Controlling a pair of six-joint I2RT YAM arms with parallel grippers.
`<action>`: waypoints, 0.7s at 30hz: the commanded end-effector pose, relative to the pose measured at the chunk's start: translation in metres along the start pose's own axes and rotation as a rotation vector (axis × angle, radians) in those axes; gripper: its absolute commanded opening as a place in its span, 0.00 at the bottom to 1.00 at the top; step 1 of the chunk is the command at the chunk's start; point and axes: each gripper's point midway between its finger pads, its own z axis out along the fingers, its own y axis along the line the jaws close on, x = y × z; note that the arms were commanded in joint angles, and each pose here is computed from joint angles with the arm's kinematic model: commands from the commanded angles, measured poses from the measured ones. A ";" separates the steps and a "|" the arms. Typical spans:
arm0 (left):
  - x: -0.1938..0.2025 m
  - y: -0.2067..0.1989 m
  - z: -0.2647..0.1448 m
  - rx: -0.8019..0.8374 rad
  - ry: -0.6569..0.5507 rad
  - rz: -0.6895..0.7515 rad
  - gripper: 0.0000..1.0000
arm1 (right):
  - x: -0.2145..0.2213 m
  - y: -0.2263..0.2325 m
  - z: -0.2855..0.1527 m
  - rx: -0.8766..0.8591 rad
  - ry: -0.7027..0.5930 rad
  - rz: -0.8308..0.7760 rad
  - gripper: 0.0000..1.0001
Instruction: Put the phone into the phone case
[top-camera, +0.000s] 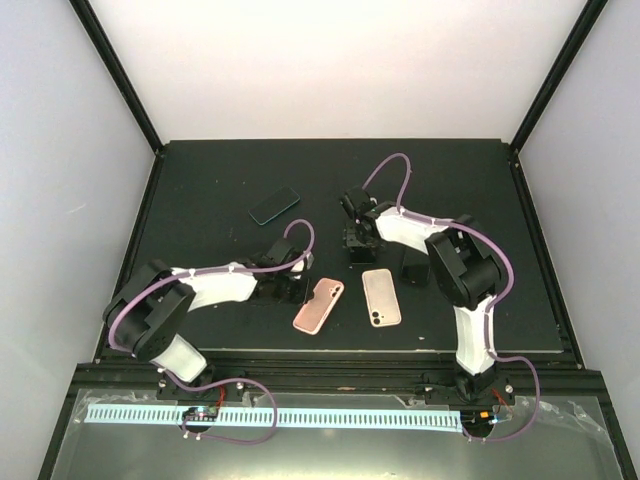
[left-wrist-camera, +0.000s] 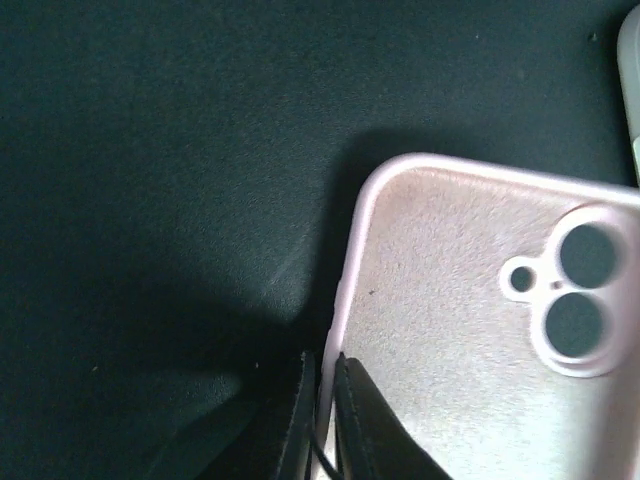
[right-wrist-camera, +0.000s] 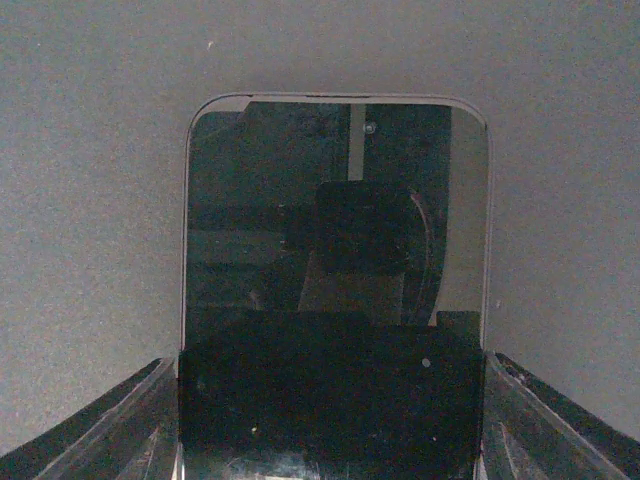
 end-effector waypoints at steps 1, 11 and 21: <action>0.007 0.017 0.006 -0.101 0.049 -0.045 0.04 | -0.014 0.005 -0.024 -0.042 -0.059 -0.003 0.66; -0.013 0.031 -0.011 -0.206 -0.056 -0.245 0.02 | -0.019 0.014 -0.043 -0.122 -0.084 0.006 0.65; -0.020 -0.003 0.004 0.037 -0.072 -0.439 0.09 | 0.003 0.026 -0.064 -0.280 -0.055 0.058 0.64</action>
